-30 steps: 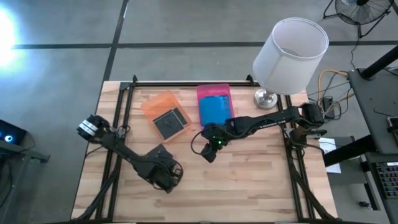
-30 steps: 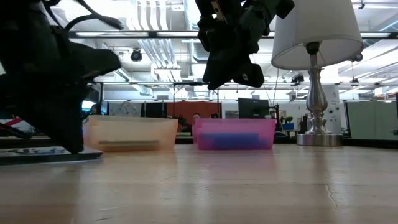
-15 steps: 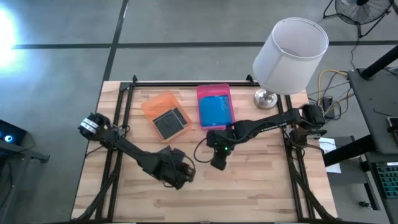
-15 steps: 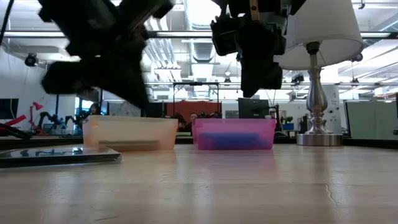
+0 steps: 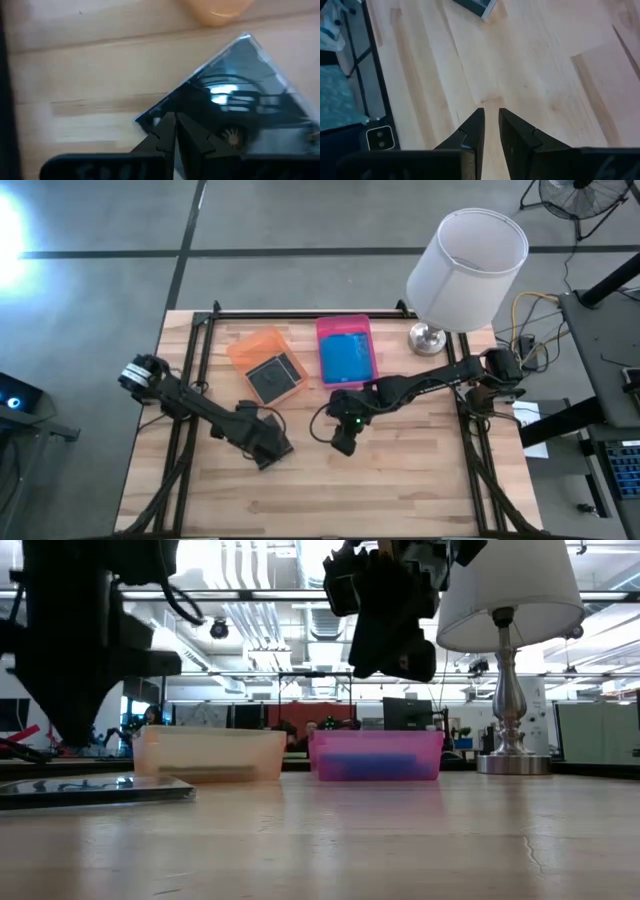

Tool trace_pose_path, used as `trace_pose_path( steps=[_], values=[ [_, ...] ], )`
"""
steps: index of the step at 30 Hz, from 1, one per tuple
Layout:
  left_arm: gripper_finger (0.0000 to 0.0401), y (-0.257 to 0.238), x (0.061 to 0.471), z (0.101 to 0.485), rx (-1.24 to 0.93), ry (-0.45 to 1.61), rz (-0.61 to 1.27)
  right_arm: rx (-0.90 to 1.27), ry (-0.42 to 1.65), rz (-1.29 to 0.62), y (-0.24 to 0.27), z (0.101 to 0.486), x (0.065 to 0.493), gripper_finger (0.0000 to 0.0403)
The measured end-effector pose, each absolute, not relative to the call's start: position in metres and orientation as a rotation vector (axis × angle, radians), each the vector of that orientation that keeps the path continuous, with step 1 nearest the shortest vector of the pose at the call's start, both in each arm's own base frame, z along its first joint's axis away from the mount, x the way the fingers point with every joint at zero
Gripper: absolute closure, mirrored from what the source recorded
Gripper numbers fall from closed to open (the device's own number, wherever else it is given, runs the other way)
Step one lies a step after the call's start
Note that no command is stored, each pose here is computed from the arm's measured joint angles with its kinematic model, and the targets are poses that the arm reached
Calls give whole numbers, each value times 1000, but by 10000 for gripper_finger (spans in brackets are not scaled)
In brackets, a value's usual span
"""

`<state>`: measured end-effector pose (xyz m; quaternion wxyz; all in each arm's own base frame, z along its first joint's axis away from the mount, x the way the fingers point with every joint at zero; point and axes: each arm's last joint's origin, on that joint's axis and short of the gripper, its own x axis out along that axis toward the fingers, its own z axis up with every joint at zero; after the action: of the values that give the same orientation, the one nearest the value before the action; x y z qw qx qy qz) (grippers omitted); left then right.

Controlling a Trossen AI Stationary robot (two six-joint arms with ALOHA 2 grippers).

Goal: Pick & place jewel cases by type
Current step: Put the black CD case into the orange bin

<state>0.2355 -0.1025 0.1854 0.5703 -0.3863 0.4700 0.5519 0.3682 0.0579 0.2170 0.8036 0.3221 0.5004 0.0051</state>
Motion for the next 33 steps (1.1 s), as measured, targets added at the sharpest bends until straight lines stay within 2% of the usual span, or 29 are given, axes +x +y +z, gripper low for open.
trace_pose_path(
  steps=[3,8,15,20,23,28,33],
  values=[
    [401,-91,225,183,-1000,1038,1290,688,1074,14,60,217,368,351],
    [401,-71,201,177,-1038,1008,1335,681,1082,19,64,215,366,351],
    [401,-57,190,150,-1144,961,1259,675,1065,8,67,214,367,351],
    [401,-56,186,142,-1126,998,1239,736,1079,14,74,213,367,351],
    [401,-59,186,143,-1104,1027,1203,835,1092,60,82,203,373,351],
    [401,-72,195,147,-1162,1063,1073,988,1082,4,91,167,392,346],
    [401,-94,197,148,-1163,1080,1004,1083,1064,-20,94,141,407,304]
  ],
)
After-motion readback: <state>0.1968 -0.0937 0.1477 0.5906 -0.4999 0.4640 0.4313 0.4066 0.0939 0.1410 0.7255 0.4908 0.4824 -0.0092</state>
